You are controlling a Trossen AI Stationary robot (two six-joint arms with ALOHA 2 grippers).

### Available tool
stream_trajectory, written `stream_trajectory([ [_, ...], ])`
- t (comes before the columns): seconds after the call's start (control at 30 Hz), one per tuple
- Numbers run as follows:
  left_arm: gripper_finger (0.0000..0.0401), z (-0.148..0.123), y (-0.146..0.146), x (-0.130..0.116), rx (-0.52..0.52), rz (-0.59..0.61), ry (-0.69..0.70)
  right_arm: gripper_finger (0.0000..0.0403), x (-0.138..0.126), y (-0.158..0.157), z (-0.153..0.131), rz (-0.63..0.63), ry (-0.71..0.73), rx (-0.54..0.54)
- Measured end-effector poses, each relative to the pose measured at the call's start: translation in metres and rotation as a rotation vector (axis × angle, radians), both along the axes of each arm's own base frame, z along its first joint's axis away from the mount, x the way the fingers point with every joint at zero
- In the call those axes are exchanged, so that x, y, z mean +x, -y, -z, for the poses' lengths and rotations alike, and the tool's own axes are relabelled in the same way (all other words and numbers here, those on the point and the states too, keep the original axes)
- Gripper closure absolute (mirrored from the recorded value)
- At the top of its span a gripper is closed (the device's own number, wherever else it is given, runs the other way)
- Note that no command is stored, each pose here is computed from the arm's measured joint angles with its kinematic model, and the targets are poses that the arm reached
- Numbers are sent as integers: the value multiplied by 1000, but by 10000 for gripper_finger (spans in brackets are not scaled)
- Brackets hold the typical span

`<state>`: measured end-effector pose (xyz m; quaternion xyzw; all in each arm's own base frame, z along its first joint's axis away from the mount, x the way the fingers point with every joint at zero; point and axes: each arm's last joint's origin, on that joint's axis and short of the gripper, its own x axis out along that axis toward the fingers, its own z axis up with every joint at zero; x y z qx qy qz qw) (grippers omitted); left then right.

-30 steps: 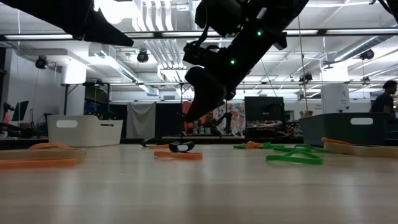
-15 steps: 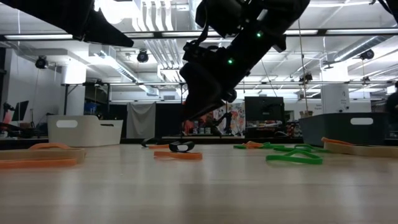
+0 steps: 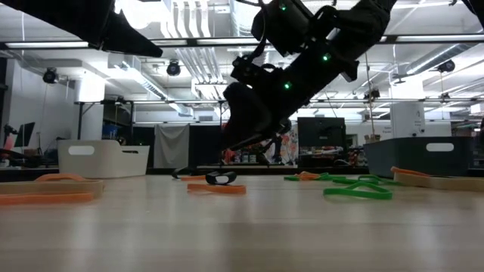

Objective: Sort rubber bands into baskets
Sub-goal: Put the black rubber band into the orange bin

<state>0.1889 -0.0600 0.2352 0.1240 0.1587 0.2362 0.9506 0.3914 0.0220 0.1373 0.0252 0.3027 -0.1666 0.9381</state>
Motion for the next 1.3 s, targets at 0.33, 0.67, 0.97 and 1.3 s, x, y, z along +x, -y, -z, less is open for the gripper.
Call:
stream_trajectory([
  [0.33,319,0,0,0,0,0,0,141,-4,4,6,9,27,2],
  [0.67,319,0,0,0,-7,-2,4,134,-4,7,5,11,44,-1],
  [0.97,319,-1,0,0,-13,-2,17,137,0,11,0,7,103,-21],
  [1.3,319,-2,0,1,-14,-9,28,134,25,17,12,-38,84,-27],
])
